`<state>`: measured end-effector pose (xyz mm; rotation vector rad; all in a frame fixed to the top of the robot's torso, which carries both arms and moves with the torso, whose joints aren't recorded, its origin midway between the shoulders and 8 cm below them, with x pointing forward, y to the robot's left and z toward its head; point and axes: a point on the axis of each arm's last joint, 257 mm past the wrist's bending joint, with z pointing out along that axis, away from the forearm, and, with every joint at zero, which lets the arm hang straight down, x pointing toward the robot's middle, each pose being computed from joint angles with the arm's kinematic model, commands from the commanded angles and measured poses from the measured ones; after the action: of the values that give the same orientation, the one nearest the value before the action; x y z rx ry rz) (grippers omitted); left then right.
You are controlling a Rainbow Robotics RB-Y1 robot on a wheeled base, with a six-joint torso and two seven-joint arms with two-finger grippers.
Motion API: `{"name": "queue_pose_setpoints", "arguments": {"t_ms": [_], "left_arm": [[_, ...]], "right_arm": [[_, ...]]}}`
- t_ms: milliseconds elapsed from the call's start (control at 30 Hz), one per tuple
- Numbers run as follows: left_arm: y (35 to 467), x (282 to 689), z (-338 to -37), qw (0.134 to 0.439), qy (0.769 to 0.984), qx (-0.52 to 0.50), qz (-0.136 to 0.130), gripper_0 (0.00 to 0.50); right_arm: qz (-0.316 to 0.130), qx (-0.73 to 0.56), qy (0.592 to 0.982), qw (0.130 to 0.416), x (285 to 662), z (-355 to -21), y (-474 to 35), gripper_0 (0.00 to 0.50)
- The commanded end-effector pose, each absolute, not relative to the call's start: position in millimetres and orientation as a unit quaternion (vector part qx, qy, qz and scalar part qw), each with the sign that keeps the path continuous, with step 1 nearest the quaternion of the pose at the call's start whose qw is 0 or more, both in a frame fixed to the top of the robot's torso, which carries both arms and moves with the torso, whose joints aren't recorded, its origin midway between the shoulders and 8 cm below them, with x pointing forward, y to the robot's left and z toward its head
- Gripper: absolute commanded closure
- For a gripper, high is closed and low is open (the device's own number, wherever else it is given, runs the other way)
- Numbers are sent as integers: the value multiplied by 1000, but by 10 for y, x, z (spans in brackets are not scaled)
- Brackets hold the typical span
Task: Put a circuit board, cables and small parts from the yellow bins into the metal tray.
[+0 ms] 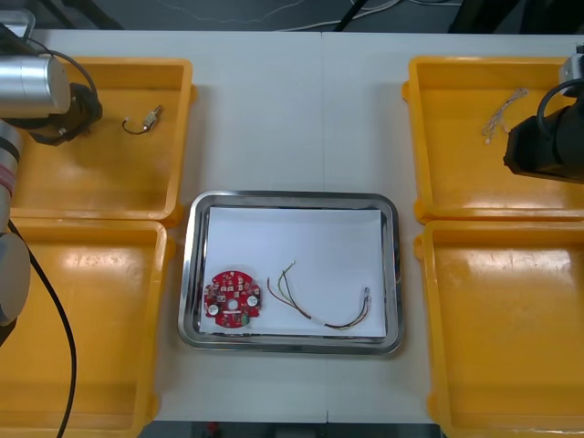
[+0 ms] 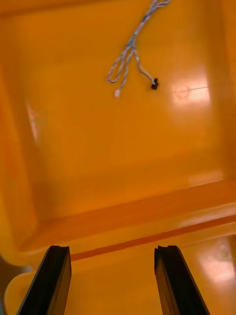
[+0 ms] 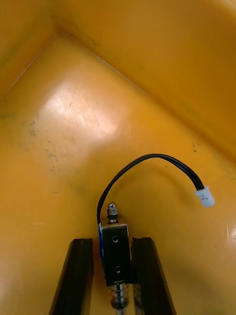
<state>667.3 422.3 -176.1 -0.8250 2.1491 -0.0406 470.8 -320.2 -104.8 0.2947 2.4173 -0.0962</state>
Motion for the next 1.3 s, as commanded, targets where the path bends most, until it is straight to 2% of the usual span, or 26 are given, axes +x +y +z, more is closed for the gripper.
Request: {"name": "queue_pose_setpoints", "arguments": {"t_ms": [33, 67, 100, 200, 433, 733, 1100, 1300], "left_arm": [[4019, 6827, -1515, 427, 839, -336, -35, 414], [4017, 6827, -1516, 428, 839, -334, -35, 440], [4003, 6826, -1522, 426, 840, -333, -35, 498], [4004, 6787, -1566, 417, 846, -332, -30, 500], [3989, 6636, -1602, 385, 864, -324, -15, 500], [3968, 6256, -1412, 344, 886, -311, 2, 500], [3812, 5765, -1212, 307, 911, -276, -2, 500], [3775, 5380, -1197, 287, 923, -254, 20, 500]], "right_arm": [[-73, 153, 924, 343, 4759, -988, -3602, 0], [-75, 157, 924, 341, 4770, -990, -3626, 0], [-80, 161, 923, 339, 4788, -989, -3668, 0], [-87, 169, 922, 337, 4854, -973, -3742, 0], [-79, 168, 912, 365, 5182, -890, -3819, 0], [-63, 157, 899, 403, 5585, -819, -3845, 0], [-61, 163, 879, 444, 6141, -891, -3918, 0], [-45, 168, 872, 457, 6398, -973, -3873, 0]]}}
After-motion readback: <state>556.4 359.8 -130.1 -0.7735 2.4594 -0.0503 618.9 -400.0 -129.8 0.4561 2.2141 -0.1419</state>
